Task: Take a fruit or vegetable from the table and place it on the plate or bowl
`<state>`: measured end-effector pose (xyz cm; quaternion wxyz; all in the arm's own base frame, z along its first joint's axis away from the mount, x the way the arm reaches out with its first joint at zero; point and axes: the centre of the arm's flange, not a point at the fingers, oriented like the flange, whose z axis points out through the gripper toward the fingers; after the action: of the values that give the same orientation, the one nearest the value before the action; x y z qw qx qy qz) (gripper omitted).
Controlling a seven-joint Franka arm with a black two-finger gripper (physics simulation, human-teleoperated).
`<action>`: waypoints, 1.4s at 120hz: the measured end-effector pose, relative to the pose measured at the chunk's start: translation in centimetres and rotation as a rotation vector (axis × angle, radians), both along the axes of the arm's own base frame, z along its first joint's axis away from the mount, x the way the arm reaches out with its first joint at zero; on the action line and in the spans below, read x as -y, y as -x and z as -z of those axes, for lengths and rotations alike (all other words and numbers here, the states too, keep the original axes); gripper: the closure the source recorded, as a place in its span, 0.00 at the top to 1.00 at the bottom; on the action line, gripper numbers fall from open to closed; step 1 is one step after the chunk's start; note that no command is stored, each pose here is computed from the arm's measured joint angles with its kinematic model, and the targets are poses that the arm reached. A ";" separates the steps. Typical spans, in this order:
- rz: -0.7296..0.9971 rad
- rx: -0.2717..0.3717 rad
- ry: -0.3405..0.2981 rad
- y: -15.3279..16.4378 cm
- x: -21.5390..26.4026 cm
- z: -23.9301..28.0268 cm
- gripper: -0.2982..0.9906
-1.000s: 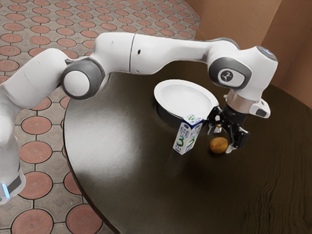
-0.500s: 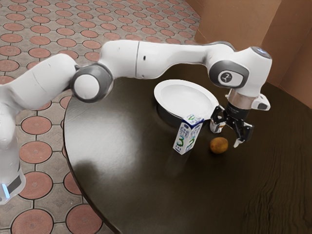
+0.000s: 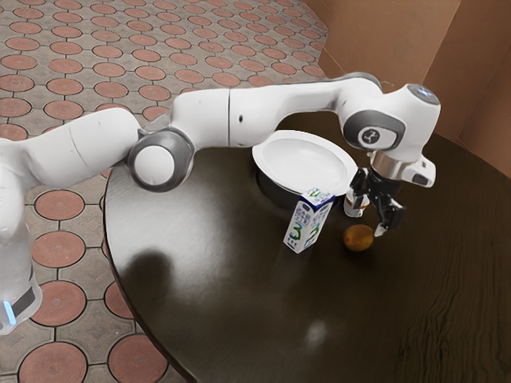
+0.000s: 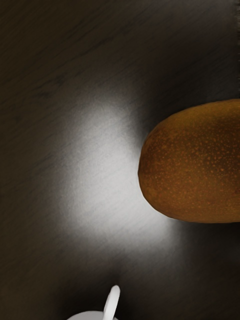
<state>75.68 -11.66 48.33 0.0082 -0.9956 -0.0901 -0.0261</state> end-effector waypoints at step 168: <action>0.004 -0.074 0.095 -1.0 -0.5 5.0 0.77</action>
<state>76.64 -11.20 43.34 -0.0357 -0.9953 -0.0887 0.0153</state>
